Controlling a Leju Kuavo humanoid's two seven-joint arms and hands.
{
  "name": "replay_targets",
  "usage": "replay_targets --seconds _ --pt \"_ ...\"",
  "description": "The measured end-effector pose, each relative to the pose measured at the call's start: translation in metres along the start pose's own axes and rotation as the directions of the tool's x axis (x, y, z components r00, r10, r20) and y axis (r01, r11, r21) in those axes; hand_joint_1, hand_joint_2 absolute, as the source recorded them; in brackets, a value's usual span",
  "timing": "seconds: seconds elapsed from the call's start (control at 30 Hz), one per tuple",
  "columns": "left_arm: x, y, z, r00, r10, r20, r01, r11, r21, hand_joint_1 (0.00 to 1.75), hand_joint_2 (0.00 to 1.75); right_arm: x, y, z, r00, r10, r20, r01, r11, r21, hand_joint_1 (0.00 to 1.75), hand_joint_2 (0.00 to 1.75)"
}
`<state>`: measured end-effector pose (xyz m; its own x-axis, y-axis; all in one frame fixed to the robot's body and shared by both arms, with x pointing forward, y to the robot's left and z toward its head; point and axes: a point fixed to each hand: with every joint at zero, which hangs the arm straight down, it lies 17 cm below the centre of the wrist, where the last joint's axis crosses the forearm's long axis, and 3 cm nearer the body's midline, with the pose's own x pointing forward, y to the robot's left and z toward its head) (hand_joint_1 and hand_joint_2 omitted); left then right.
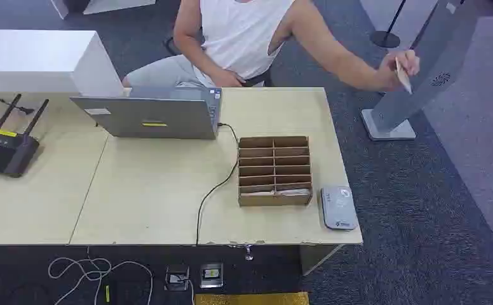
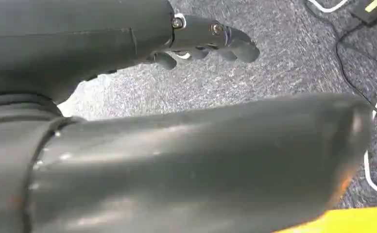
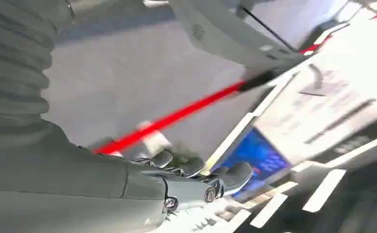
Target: Pass the card to the sensor for recognition and then transmit it.
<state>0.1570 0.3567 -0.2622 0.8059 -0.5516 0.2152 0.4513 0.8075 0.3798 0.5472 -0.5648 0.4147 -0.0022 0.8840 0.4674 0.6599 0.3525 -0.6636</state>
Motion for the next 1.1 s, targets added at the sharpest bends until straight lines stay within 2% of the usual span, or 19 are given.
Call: replay_targets --seconds 0.13,0.23,0.43,0.7,1.03,1.07,1.1 --pt "0.003 0.001 0.000 1.000 -0.002 0.004 0.002 1.000 -0.004 0.00 0.00 0.082 0.011 0.004 0.971 0.093 0.218 -0.094 0.996 -0.010 0.00 1.75" --pt "0.002 0.003 -0.001 1.000 0.000 0.003 0.000 1.000 -0.001 0.00 0.00 0.144 0.021 0.017 0.909 0.164 0.384 -0.156 0.986 -0.052 0.00 1.75" --pt "0.000 0.005 -0.001 1.000 0.007 0.000 -0.007 1.000 0.003 0.00 0.00 0.222 0.045 0.048 0.829 0.129 0.544 -0.126 0.991 -0.044 0.00 1.75" --pt "-0.003 0.004 -0.001 1.000 0.006 0.000 -0.006 1.000 0.005 0.00 0.00 0.255 0.080 0.077 0.791 0.078 0.607 -0.116 0.993 0.024 0.00 1.75" --pt "-0.003 0.004 0.000 1.000 0.006 0.002 -0.006 1.000 0.003 0.00 0.00 0.258 0.104 0.092 0.786 0.049 0.616 -0.132 0.987 0.089 0.02 1.75" --pt "-0.003 0.004 0.000 1.000 0.006 0.002 -0.006 1.000 0.003 0.00 0.00 0.257 0.106 0.093 0.788 0.045 0.614 -0.132 0.986 0.097 0.45 1.75" --pt "-0.003 0.003 0.000 1.000 0.006 0.001 -0.006 1.000 0.002 0.00 0.00 0.256 0.108 0.094 0.791 0.040 0.611 -0.131 0.986 0.106 1.68 1.75"
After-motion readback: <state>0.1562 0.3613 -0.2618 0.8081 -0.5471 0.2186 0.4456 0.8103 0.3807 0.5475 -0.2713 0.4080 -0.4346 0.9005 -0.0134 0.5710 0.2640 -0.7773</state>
